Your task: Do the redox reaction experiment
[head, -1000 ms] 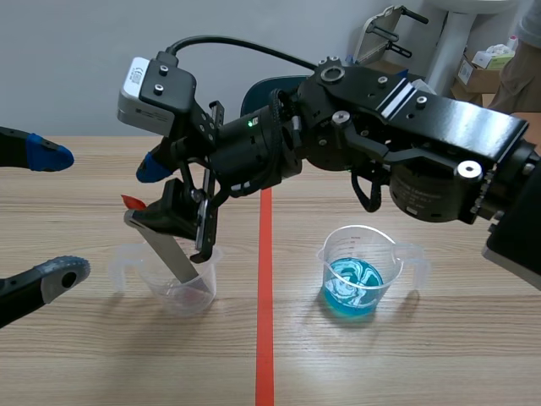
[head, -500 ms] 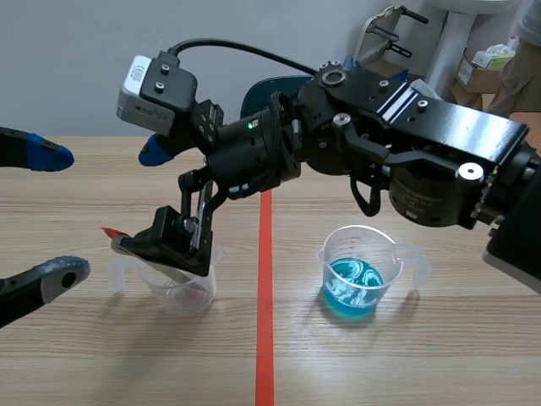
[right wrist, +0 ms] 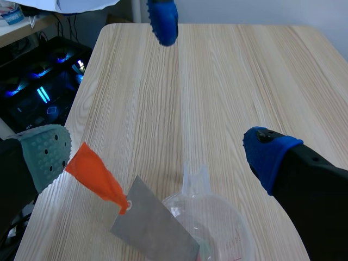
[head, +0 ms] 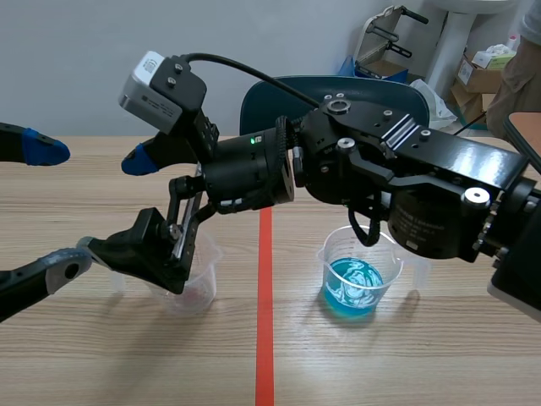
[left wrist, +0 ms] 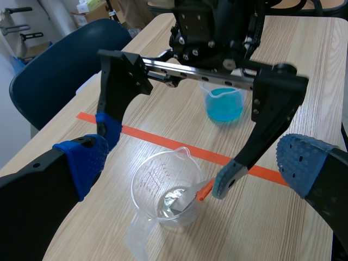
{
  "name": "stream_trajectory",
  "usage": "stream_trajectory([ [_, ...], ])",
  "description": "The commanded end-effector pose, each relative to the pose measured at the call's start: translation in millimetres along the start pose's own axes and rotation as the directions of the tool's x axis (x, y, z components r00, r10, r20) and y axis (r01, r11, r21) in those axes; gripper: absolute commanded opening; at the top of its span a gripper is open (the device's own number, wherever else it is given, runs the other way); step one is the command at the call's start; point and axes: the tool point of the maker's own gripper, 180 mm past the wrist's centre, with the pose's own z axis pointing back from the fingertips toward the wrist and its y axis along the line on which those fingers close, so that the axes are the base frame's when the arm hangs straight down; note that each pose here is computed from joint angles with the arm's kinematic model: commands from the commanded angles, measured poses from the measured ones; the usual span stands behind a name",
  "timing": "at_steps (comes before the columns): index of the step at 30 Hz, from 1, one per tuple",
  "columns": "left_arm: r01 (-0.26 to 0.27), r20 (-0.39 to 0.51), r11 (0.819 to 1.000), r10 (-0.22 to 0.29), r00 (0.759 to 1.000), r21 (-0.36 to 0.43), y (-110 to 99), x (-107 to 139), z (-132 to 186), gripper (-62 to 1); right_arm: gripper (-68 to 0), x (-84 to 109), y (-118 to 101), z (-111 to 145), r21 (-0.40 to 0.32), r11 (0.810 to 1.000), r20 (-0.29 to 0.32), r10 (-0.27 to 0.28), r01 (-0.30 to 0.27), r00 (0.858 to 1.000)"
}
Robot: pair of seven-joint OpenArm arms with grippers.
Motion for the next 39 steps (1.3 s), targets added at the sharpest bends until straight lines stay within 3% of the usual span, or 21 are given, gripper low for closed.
stream_trajectory([
  [1,-0.005,0.024,1.0,0.005,1.0,0.01,2,5,0,1.4,0.4,13.4,-8,3,-0.016,1.0,0.029,0.023,-0.023,0.999],
  [6,0.002,0.025,1.0,-0.002,1.0,0.025,4,5,0,1.4,0.4,14.8,-10,3,-0.031,0.999,0.036,0.024,-0.023,0.999],
  [13,0.021,0.034,0.993,-0.025,0.999,0.117,15,2,2,1.4,0.4,17.4,-20,13,-0.074,0.997,0.062,0.028,-0.023,0.998],
  [19,0.067,-0.017,0.992,-0.066,0.998,0.108,11,-11,6,1.4,0.4,16.7,-29,26,-0.114,0.993,0.066,0.038,-0.03,0.997],
  [27,0.116,-0.057,0.98,-0.108,0.993,0.162,24,-20,18,1.4,0.4,10.4,-39,40,-0.161,0.986,0.05,0.044,-0.036,0.998],
  [39,0.105,-0.1,0.969,-0.085,0.991,0.222,40,-46,46,1.4,0.4,26.1,-32,44,-0.149,0.987,0.105,0.075,-0.059,0.992],
])
